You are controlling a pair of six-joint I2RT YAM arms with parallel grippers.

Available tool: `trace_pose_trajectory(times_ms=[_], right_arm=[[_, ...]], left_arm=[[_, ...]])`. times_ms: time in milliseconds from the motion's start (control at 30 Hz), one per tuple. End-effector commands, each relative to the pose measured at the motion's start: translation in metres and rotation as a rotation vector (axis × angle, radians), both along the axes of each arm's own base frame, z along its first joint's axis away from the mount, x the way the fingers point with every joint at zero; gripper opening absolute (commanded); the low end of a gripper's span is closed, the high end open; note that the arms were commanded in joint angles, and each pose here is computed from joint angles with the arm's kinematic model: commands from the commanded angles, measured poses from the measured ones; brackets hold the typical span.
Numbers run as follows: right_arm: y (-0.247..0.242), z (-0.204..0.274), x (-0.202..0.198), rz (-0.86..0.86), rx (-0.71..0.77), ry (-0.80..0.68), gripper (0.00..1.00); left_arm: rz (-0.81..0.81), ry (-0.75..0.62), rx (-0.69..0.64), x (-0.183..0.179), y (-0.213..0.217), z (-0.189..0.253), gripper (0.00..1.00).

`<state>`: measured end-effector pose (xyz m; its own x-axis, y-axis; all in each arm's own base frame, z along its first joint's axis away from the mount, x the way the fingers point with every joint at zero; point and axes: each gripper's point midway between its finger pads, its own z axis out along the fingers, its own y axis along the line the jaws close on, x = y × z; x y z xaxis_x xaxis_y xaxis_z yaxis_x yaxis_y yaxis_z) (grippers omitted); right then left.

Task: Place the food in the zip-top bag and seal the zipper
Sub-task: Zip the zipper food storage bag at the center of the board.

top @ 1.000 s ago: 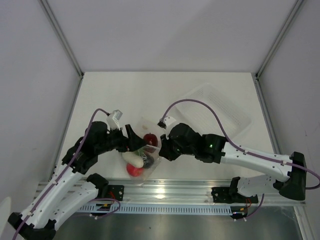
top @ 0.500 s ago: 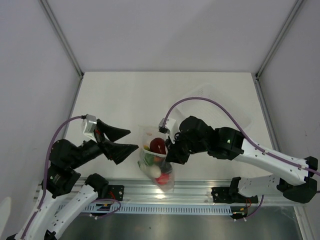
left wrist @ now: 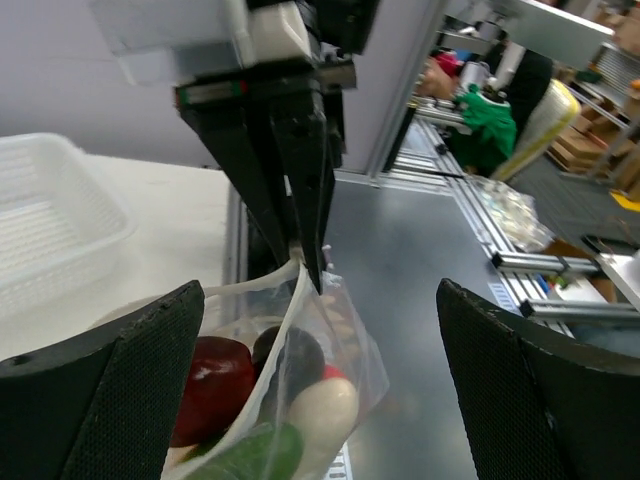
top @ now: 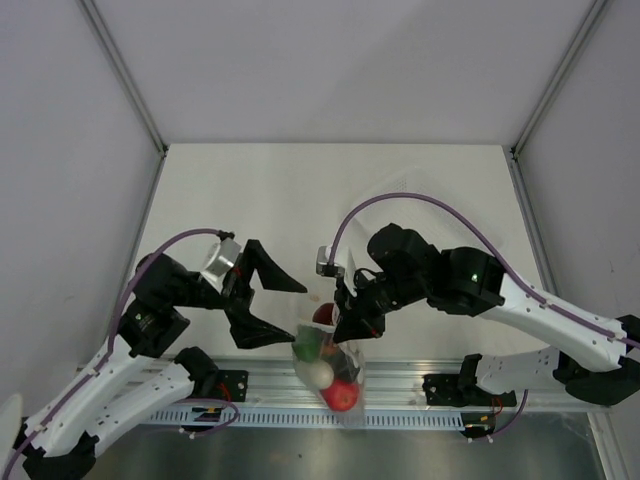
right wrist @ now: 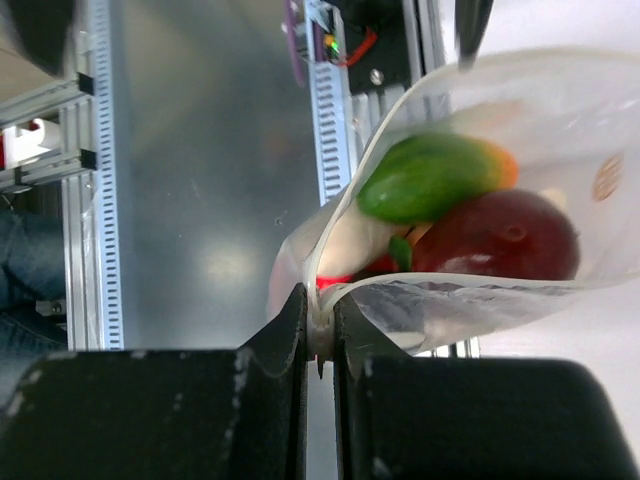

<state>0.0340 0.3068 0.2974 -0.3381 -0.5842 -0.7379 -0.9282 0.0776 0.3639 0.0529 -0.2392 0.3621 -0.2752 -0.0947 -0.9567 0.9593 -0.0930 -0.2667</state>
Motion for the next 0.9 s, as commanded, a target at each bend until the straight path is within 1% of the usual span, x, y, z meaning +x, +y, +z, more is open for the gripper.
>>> trace_pose_trajectory(times_ms=[0,133,267,333,433,600,700,733,800,867], right_arm=[[-0.003,0.048,-0.014,0.087,0.145,-0.04,0.0],[-0.004,0.057,-0.025,0.145,0.17,-0.009,0.0],[-0.006,0.061,-0.03,0.169,0.181,0.005,0.0],[-0.006,0.062,-0.032,0.18,0.184,0.008,0.0],[-0.007,0.064,-0.034,0.186,0.189,0.011,0.0],[-0.007,0.063,-0.032,0.176,0.184,0.003,0.0],[-0.007,0.065,-0.03,0.17,0.19,-0.006,0.0],[-0.006,0.066,-0.03,0.173,0.192,-0.007,0.0],[-0.006,0.065,-0.029,0.168,0.188,-0.011,0.0],[-0.006,0.063,-0.029,0.169,0.181,-0.009,0.0]], left_arm=[[-0.143,-0.137,-0.061,-0.019,-0.006,0.016,0.99],[-0.306,-0.124,-0.046,-0.033,-0.016,0.022,0.99],[-0.389,-0.107,-0.034,-0.041,-0.026,0.023,0.98],[-0.389,-0.092,-0.031,-0.038,-0.03,0.023,0.99],[-0.398,-0.034,-0.015,-0.033,-0.039,0.019,0.98],[-0.428,0.012,0.015,-0.035,-0.048,0.013,0.97],[-0.409,0.039,0.051,-0.034,-0.053,0.001,0.96],[-0.409,0.024,0.058,-0.036,-0.056,-0.001,0.96],[-0.397,0.059,0.101,-0.035,-0.06,-0.013,0.95],[-0.404,0.057,0.111,-0.036,-0.061,-0.018,0.94]])
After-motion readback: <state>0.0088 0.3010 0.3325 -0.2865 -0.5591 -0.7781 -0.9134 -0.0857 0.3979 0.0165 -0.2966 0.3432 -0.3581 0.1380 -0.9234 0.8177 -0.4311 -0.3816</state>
